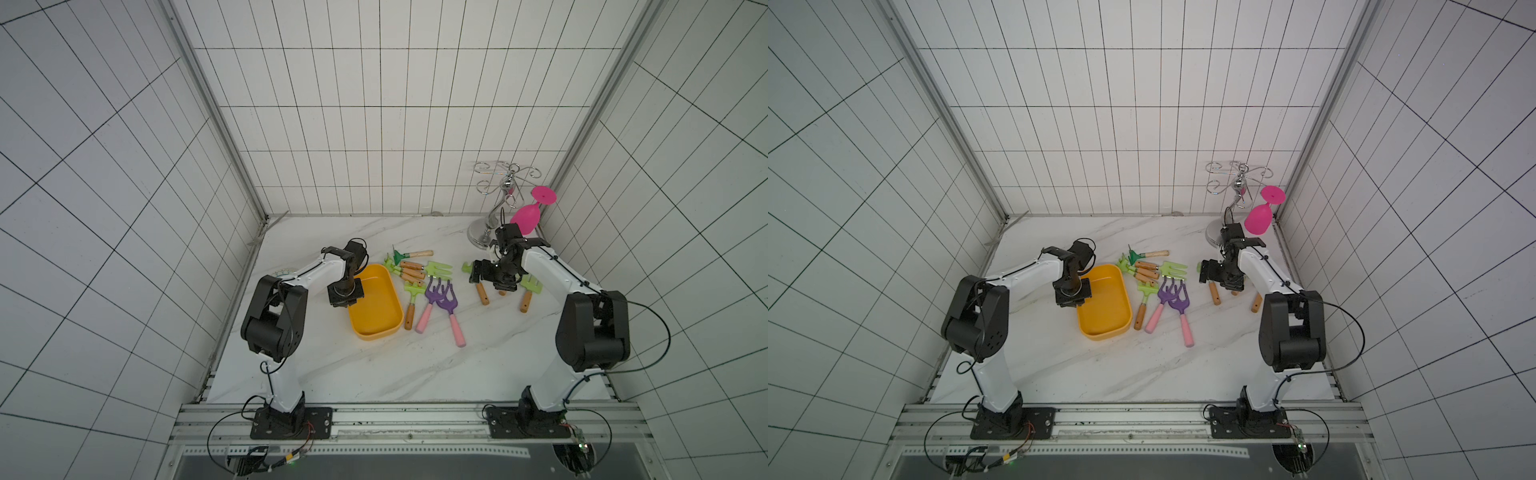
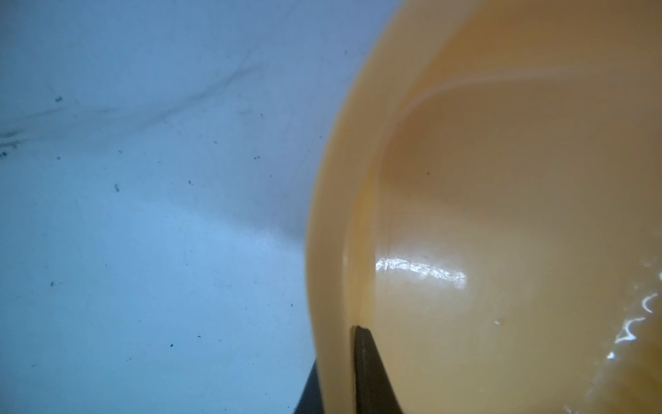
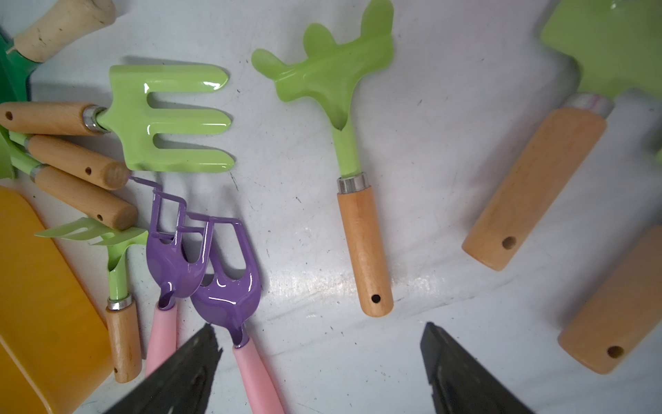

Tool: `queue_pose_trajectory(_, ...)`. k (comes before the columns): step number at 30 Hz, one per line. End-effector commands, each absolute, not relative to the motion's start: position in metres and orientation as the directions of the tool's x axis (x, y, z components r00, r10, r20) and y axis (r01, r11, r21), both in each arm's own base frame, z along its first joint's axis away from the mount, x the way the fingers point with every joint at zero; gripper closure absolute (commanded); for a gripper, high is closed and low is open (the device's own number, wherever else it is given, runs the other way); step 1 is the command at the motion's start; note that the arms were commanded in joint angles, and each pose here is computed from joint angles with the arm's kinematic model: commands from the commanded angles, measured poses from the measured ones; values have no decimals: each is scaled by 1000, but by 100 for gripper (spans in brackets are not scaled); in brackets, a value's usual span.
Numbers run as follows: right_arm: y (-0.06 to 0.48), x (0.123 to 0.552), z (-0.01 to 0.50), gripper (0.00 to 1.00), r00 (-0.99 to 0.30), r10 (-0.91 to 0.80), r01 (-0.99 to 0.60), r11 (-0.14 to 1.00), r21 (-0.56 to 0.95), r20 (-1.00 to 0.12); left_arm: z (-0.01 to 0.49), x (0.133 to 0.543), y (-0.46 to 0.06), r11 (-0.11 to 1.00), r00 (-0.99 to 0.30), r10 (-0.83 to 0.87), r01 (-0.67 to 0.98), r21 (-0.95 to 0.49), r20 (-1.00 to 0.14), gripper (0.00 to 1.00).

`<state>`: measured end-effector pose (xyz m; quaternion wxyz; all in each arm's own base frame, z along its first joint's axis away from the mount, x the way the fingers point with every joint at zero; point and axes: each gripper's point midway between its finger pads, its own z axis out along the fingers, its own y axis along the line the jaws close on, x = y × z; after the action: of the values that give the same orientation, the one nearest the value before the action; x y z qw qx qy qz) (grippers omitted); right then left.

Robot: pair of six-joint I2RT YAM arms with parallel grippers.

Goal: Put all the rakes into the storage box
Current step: Adjust the storage box at the center of the board.

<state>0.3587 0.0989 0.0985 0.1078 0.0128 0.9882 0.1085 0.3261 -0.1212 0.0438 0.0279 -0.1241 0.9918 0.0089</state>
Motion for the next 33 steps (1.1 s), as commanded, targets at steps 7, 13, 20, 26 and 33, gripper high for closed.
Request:
queue_pose_trajectory(7, 89, 354, 93, 10, -976, 57, 26, 989, 148, -209, 45, 338, -97, 978, -999, -4, -12, 206, -37, 93)
queue_pose_trajectory(13, 85, 363, 81, 13, -977, 46, 24, 994, 110, -208, 47, 343, -93, 966, -996, 90, 84, 243, -12, 93)
queue_pose_trajectory(20, 84, 389, 68, 19, -977, 9, -4, 998, 61, -212, 42, 343, -90, 956, -990, 139, 141, 256, 26, 80)
queue_pose_trajectory(26, 84, 396, 54, 21, -981, -23, -30, 999, 36, -194, 50, 349, -82, 947, -992, 129, 120, 299, -8, 62)
queue_pose_trajectory(33, 84, 407, 39, 27, -979, -53, -56, 998, 9, -196, 81, 357, -90, 966, -987, 112, 81, 247, -114, 22)
